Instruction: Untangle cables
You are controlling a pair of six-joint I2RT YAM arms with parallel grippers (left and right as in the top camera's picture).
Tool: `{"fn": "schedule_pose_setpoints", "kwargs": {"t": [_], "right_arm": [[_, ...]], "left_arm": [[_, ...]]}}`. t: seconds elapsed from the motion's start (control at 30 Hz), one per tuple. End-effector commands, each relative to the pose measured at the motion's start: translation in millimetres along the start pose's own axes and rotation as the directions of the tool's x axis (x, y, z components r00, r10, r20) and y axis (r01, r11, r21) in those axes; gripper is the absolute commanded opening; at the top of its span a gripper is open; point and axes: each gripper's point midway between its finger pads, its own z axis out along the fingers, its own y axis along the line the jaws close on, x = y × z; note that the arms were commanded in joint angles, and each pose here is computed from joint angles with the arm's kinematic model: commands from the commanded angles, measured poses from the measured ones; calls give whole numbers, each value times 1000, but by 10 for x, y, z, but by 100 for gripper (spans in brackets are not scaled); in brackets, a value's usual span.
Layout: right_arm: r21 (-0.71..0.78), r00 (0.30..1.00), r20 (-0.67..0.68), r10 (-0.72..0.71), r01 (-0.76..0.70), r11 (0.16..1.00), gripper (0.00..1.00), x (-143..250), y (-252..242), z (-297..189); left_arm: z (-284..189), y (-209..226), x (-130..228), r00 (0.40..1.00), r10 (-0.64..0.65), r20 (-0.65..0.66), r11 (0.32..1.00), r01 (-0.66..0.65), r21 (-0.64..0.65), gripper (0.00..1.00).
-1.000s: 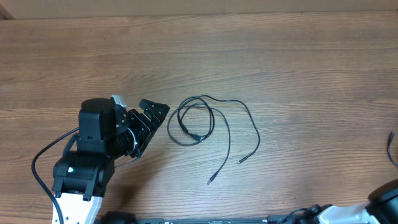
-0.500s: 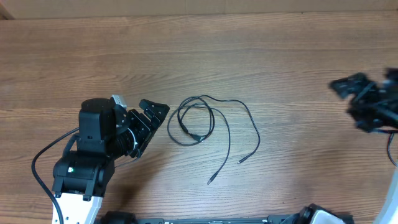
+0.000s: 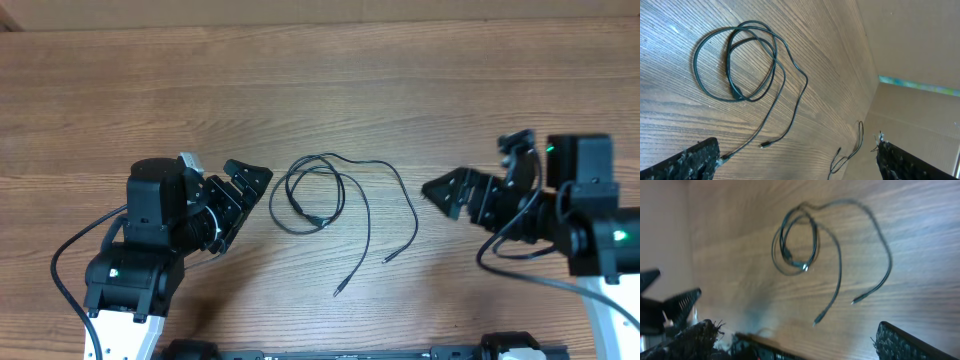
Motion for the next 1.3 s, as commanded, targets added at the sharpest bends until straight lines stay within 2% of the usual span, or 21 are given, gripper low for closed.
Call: {"fn": "schedule_pose_setpoints", "kwargs": {"t": [0.0, 0.3, 0.7, 1.0, 1.27], "right_arm": [[-2, 1000, -27, -14, 14, 1000, 100, 166, 18, 56], [-2, 997, -74, -32, 32, 999, 100, 539, -82, 101], [-42, 996, 14, -84, 85, 995, 100, 723, -69, -69], [-18, 999, -39, 16, -16, 1000, 100, 811, -281, 196], [-56, 964, 1, 264, -264, 963, 100, 652, -445, 604]], "left_arm": [[-36, -36, -40, 999, 23, 22, 1000, -23, 9, 100], [-36, -36, -40, 999, 23, 22, 1000, -23, 9, 100], [-36, -36, -40, 999, 23, 22, 1000, -23, 9, 100], [-36, -36, -40, 999, 23, 22, 1000, -23, 9, 100], [-36, -36, -40, 999, 23, 22, 1000, -23, 9, 100]]}}
